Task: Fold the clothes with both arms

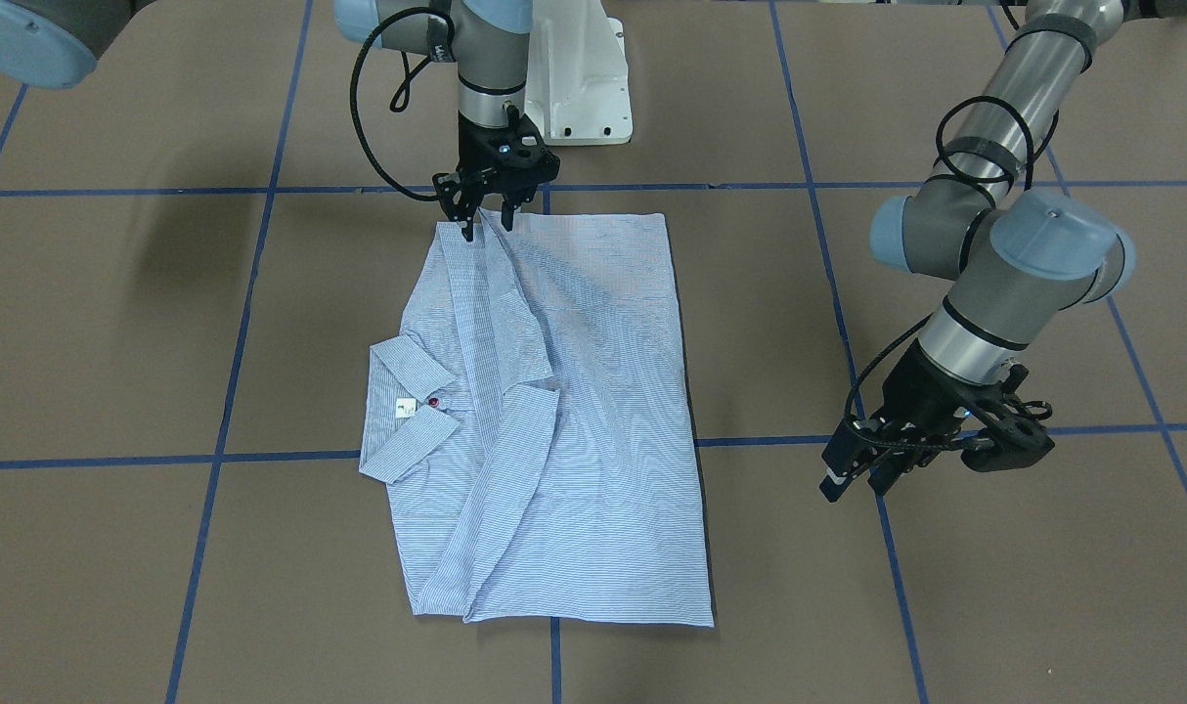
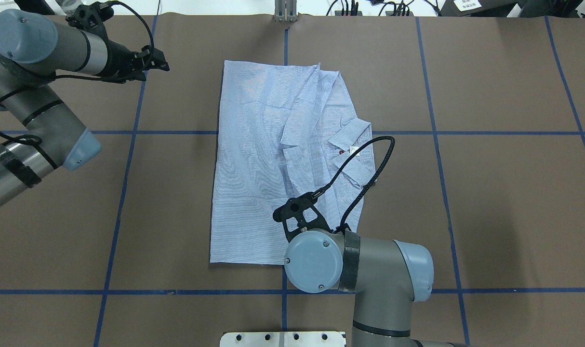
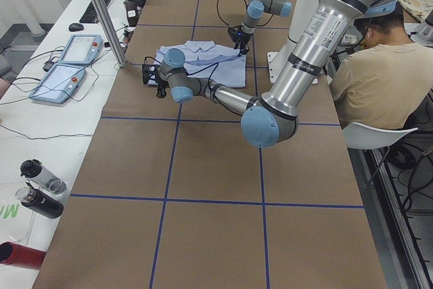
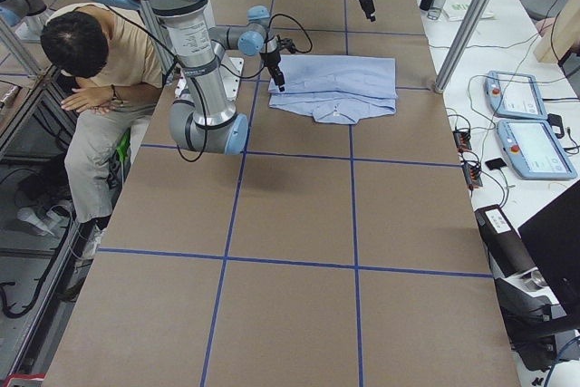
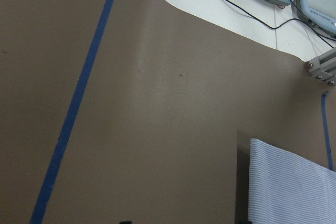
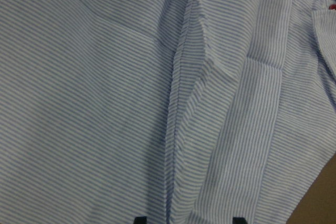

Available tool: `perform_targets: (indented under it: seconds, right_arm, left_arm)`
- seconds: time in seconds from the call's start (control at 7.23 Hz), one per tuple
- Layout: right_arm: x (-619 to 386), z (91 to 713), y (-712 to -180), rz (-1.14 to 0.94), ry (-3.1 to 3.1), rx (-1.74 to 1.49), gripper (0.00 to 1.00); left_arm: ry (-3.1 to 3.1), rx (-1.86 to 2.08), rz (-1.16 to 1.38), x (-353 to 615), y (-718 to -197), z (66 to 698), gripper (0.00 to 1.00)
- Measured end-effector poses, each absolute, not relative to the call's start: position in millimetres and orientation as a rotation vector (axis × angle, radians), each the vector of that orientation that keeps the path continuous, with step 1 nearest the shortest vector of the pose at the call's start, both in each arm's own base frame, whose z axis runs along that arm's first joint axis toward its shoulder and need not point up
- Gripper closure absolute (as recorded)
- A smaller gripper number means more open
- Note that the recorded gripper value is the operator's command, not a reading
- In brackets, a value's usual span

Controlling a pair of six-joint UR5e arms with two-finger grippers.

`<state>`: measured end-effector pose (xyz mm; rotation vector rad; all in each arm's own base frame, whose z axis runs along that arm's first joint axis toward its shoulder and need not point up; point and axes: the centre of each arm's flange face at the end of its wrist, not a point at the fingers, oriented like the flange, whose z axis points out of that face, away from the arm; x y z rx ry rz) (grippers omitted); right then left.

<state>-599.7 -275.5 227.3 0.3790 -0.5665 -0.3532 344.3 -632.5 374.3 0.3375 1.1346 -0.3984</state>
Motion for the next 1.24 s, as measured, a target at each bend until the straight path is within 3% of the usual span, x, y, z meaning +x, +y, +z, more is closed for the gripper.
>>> perform_targets:
  seconds: [0.14,0.28,1.24]
  right_arm:
    - [-605.7,226.2,-276.4,-0.356,-0.562,0.376,0.91]
    - [-608.2,225.7,-276.7,-0.357,-0.561,0.373,1.00]
    - [-554.3,239.9,-308.5,-0.332,-0.589,0.323,1.00]
  left_arm:
    - [1.134,0.337,-0.398,344.3,-632.5,374.5,0.26]
    - [1.134,0.337,-0.399,344.4,-632.6,374.7,0.26]
    - [1.138,0.334,-0.402,344.6,-632.6,370.0,0.26]
